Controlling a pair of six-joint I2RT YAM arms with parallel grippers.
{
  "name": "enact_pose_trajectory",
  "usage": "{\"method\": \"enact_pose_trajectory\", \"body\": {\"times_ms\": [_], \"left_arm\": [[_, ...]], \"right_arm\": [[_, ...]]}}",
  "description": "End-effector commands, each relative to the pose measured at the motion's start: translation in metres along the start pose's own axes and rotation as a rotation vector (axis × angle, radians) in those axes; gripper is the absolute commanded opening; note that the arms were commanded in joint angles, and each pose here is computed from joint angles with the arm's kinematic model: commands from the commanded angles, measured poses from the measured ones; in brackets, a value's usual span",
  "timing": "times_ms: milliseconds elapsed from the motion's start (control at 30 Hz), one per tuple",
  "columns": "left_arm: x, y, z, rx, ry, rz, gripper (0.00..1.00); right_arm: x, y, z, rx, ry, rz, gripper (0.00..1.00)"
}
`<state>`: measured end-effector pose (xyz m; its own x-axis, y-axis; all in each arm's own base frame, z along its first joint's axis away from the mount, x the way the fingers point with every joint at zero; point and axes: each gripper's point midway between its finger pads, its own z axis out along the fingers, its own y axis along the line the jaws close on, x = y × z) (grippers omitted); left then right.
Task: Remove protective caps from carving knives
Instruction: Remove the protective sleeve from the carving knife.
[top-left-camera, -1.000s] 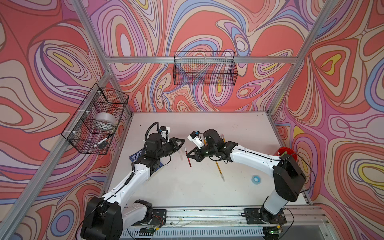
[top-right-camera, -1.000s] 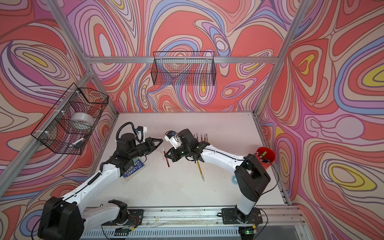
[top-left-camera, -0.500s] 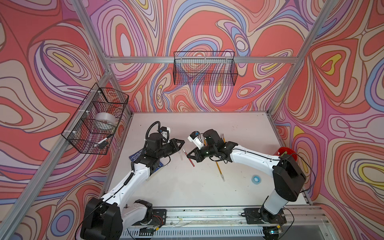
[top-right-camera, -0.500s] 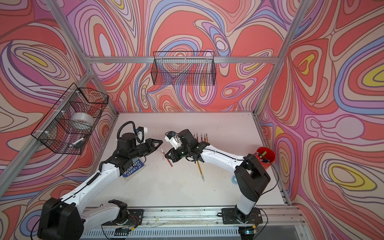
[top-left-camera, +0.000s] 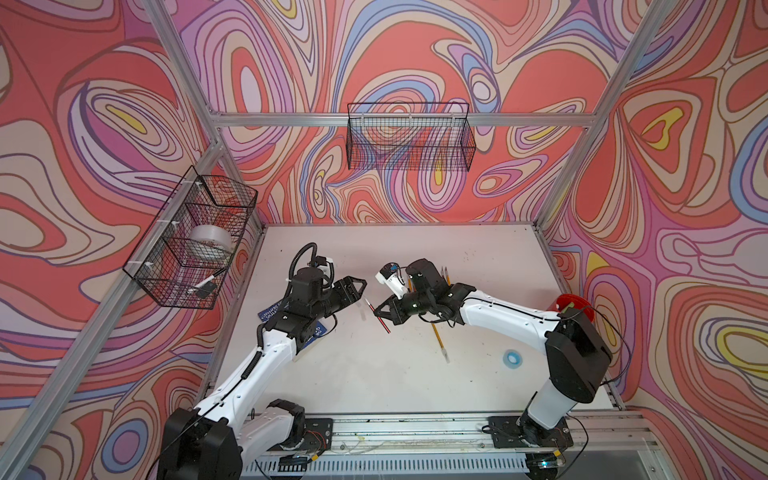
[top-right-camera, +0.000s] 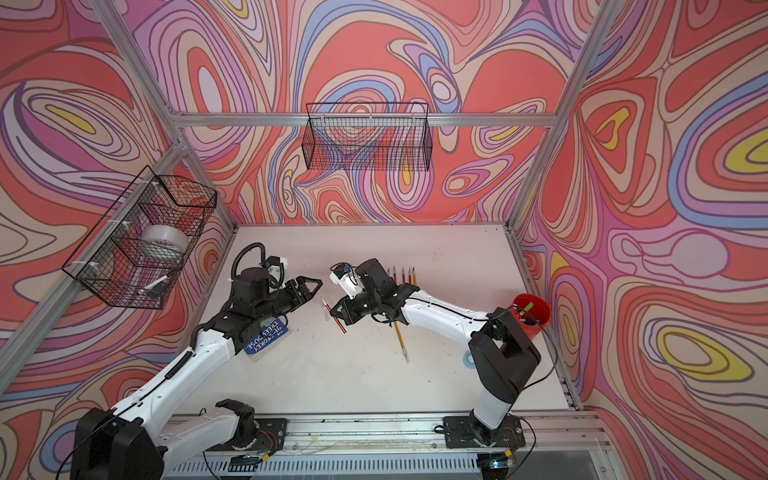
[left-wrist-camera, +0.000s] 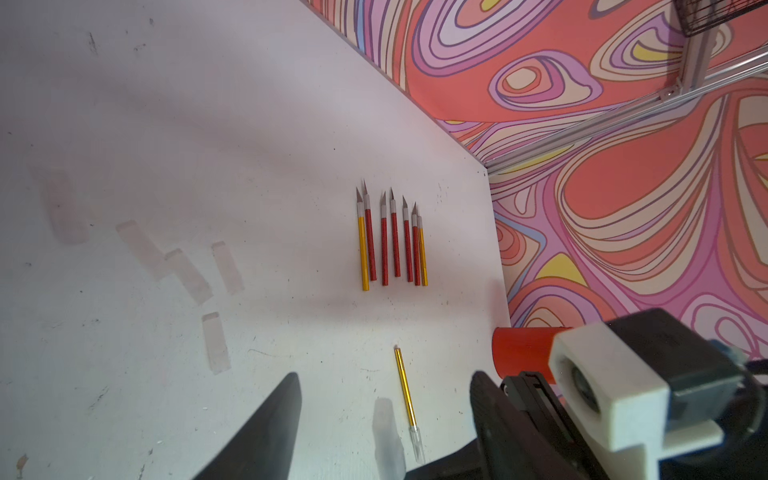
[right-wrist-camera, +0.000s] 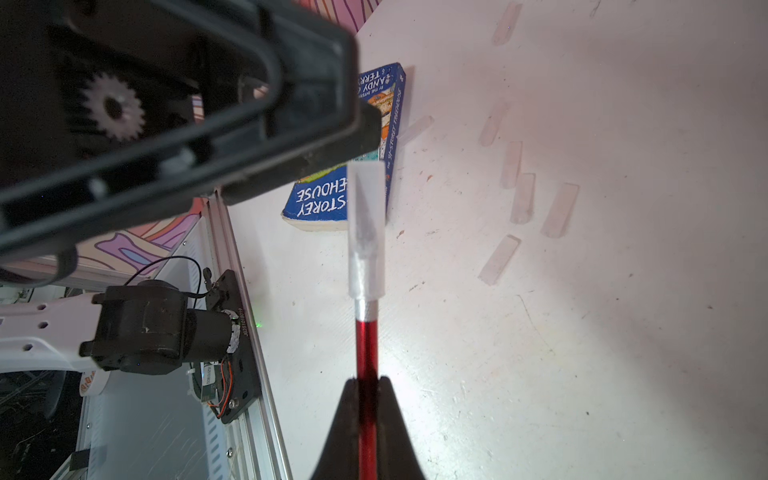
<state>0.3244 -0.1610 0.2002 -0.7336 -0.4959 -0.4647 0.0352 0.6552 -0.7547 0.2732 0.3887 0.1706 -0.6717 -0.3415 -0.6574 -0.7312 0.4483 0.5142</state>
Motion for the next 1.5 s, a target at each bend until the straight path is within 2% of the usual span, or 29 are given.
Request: {"method": "enact_pose_trajectory", "body": {"times_ms": [0, 267, 400, 567, 800, 1167, 1467], "left_arm": [[0.002, -0.005, 0.007, 0.032, 0.024, -0.020, 0.61], [0.001, -0.013, 0.016, 0.086, 0.034, -0.045, 0.24], [0.003, -0.017, 0.020, 0.120, 0.049, -0.067, 0.19], [0.007, -0.015, 0.021, 0.124, 0.060, -0.079, 0.01], [0.005, -0.009, 0.014, 0.075, 0.038, -0.053, 0.00], [-0.040, -0.001, -0.002, 0.059, -0.046, -0.053, 0.00], [-0.051, 0.009, -0.001, -0.002, -0.043, -0.006, 0.00]], "right_arm": [[-0.004, 0.004, 0.000, -0.018, -0.010, -0.008, 0.00], [-0.004, 0.004, 0.002, -0.023, -0.010, -0.001, 0.00], [-0.006, 0.003, 0.003, -0.025, -0.019, 0.004, 0.00], [-0.008, 0.002, 0.004, -0.024, -0.031, 0.010, 0.00], [-0.005, 0.001, 0.003, -0.018, -0.030, 0.016, 0.00], [0.025, -0.012, 0.017, -0.018, 0.032, 0.068, 0.00], [0.047, -0.019, 0.019, 0.001, 0.088, 0.079, 0.00]]}}
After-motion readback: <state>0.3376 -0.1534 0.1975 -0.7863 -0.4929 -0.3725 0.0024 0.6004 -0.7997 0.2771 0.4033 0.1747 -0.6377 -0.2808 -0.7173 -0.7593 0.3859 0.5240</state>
